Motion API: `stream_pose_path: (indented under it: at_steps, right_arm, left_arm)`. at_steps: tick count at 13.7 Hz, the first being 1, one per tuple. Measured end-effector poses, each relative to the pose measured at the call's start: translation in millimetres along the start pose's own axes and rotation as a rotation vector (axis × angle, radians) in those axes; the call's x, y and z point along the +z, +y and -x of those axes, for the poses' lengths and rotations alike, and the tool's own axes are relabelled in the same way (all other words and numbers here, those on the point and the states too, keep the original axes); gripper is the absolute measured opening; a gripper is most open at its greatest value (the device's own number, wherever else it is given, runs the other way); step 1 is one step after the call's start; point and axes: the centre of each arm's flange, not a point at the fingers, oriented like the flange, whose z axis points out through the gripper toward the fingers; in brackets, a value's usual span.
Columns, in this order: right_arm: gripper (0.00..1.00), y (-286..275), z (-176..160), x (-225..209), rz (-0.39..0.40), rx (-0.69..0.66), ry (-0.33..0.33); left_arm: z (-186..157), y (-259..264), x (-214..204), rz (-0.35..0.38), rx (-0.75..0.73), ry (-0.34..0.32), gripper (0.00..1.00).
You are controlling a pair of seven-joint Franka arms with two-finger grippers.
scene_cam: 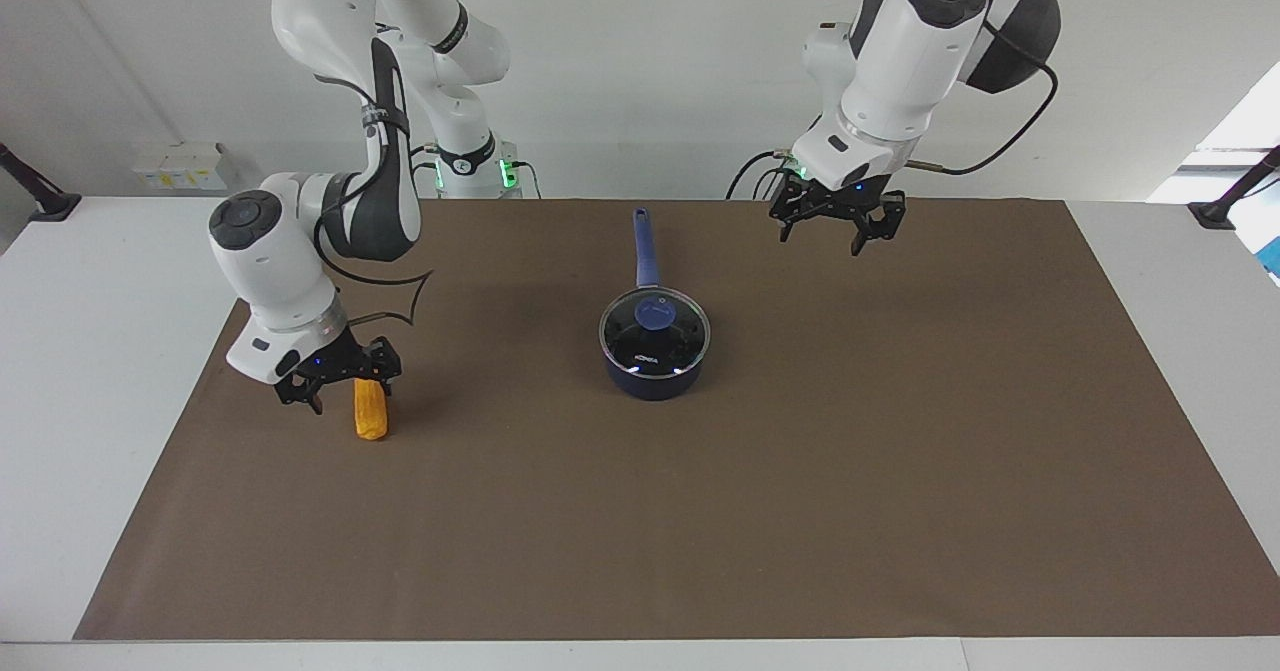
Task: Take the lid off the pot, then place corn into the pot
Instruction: 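Reach the left gripper to the pot lid while the right gripper reaches the corn, then grasp the lid knob with the left gripper while the right gripper grasps the corn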
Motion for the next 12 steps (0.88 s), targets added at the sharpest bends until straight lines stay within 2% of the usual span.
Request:
stream_pose_path:
  at_steps: [4, 5, 6, 7, 8, 9, 11, 12]
  right_arm:
    - [1.0, 9, 18, 54, 0.001, -0.043, -0.008]
    - [0.92, 7, 20, 59, 0.0, -0.047, -0.009]
    - [0.91, 4, 20, 59, -0.001, -0.051, -0.01]
    - [0.85, 2, 19, 59, -0.001, -0.059, -0.009]
    - [0.75, 0, 18, 58, -0.001, -0.071, -0.008]
    - [0.58, -1, 17, 58, -0.001, -0.083, -0.007]
    - [0.38, 0, 17, 57, 0.0, -0.085, -0.006]
    - [0.37, 1, 17, 56, 0.002, -0.083, -0.004]
  left_arm:
    - [-11, 54, 42, -0.015, -0.026, -0.001, 1.0]
    - [-13, 70, 55, -0.028, -0.043, 0.002, 1.0]
    - [-15, 87, 69, -0.035, -0.063, 0.011, 1.0]
    - [-17, 102, 81, -0.037, -0.086, 0.022, 1.0]
    - [-19, 114, 94, -0.039, -0.117, 0.025, 1.0]
    - [-20, 124, 107, -0.044, -0.149, 0.019, 1.0]
    - [-22, 144, 129, -0.048, -0.183, 0.017, 1.0]
    - [-24, 150, 139, -0.047, -0.197, 0.022, 1.0]
